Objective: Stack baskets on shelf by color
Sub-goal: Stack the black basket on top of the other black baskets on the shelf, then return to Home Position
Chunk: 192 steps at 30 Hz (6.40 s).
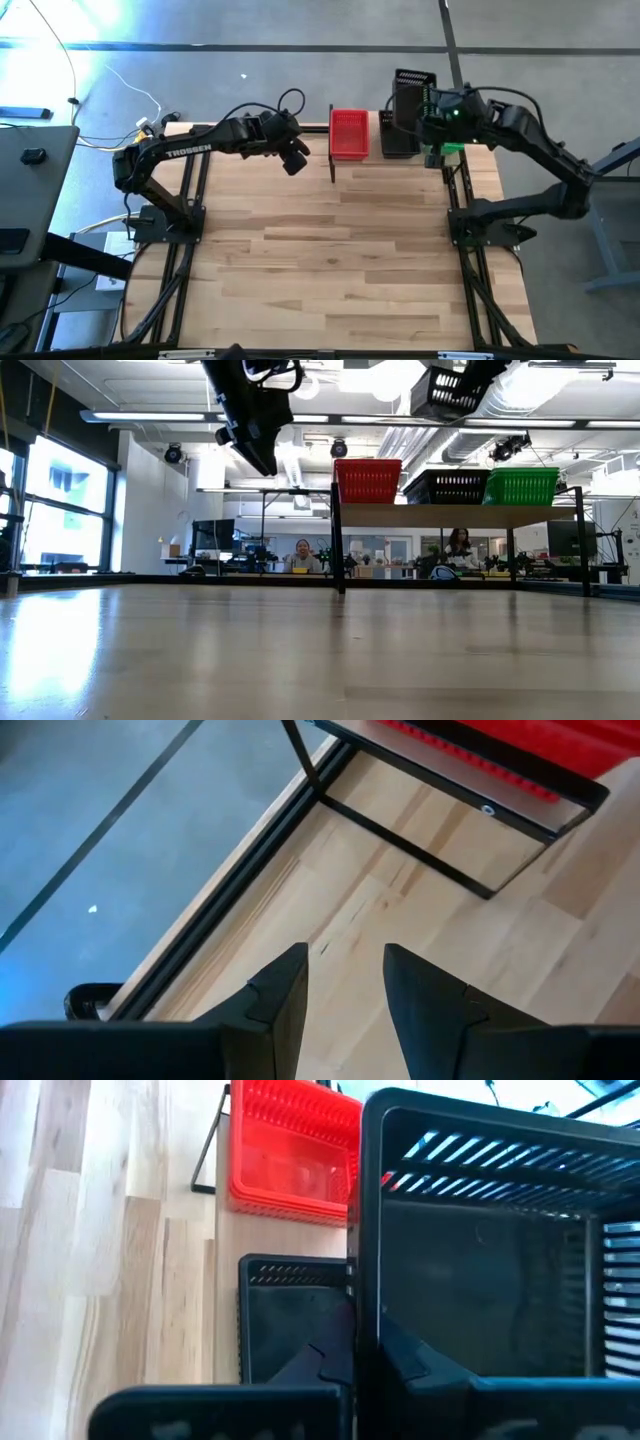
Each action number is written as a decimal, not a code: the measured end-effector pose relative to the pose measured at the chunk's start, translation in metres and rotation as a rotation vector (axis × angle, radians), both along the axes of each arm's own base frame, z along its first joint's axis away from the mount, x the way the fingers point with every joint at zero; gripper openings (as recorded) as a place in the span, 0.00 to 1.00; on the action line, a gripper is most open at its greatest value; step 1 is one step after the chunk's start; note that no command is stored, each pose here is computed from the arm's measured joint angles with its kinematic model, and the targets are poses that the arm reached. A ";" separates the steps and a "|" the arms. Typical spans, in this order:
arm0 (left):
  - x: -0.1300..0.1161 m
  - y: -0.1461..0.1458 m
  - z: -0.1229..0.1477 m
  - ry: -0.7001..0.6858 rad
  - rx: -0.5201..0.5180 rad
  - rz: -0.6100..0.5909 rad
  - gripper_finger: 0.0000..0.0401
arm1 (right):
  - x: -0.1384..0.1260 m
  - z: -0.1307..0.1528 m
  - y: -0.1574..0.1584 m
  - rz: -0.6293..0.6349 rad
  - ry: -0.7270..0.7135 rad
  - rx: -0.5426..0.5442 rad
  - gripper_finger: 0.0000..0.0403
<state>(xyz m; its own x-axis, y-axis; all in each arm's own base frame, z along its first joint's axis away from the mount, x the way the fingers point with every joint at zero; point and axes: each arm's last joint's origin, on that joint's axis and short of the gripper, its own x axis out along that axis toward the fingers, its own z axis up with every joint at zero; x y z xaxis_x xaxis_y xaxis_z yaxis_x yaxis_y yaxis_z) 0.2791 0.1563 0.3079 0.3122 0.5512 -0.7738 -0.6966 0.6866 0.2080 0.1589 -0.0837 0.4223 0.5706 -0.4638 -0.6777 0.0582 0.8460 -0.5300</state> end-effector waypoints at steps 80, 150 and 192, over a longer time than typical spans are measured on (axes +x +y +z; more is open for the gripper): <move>-0.006 0.009 0.000 0.007 0.004 0.034 0.30 | 0.037 -0.091 -0.044 -0.114 0.212 0.194 0.12; -0.006 0.009 0.000 0.023 0.013 0.013 0.30 | 0.030 -0.062 -0.033 -0.211 0.013 0.246 0.29; -0.022 -0.018 0.007 -0.082 -0.104 -0.042 0.30 | 0.046 -0.038 -0.042 -0.346 -0.091 0.337 0.29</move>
<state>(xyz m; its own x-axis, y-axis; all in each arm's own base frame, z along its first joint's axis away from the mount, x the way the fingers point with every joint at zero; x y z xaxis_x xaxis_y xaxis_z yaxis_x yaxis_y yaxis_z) 0.2572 0.1379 0.3152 0.3980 0.4547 -0.7968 -0.6787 0.7303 0.0778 0.2046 -0.1261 0.3846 0.4861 -0.4000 -0.7770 0.3994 0.8925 -0.2096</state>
